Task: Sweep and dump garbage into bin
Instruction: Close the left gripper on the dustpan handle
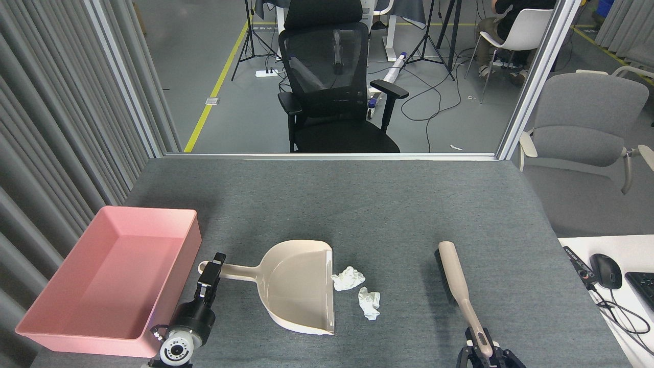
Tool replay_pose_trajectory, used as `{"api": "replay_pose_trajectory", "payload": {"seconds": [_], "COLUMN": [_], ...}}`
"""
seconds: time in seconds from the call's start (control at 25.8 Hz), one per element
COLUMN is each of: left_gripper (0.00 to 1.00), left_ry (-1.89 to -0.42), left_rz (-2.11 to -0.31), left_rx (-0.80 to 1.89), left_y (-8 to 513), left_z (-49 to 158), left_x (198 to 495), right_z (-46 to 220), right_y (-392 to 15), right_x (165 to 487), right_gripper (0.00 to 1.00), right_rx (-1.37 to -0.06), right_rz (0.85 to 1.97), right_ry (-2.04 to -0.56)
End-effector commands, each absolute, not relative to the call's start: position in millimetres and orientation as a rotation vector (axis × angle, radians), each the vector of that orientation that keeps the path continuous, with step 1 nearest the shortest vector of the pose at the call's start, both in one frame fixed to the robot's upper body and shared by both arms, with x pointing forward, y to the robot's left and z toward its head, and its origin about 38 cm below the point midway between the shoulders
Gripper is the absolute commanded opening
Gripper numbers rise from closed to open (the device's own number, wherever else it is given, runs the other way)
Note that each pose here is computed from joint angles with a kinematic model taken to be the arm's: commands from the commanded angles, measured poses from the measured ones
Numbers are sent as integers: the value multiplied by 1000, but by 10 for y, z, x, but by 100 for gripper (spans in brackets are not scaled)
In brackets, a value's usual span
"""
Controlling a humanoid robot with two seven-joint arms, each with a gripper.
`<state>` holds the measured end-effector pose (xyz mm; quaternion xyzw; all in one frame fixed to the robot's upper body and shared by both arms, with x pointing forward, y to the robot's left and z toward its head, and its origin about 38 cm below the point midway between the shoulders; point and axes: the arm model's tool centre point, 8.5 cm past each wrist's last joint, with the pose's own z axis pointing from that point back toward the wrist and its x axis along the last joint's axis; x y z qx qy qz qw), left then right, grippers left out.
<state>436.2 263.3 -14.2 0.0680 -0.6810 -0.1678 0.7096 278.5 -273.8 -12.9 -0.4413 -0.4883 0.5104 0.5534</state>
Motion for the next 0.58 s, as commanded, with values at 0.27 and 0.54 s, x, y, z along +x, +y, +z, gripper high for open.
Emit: {"api": "replay_pose_trajectory", "payload": {"seconds": [0.27,0.54], "left_gripper": [65,47], "left_ry": [-1521,-1517], "left_rz": [-382,-388], "left_rx": [134,133], "left_y": [2589,2617], "left_z": [-220,-253], "left_x": [4302,4284], "right_z": [-122,-96], "right_y": [-2744,-2715], "right_x": [2763,2773], "right_gripper": [8,9], "right_rx": [-1046,-1048], "right_rz": [1206,1197], "right_ry": [-1152,-1161]}}
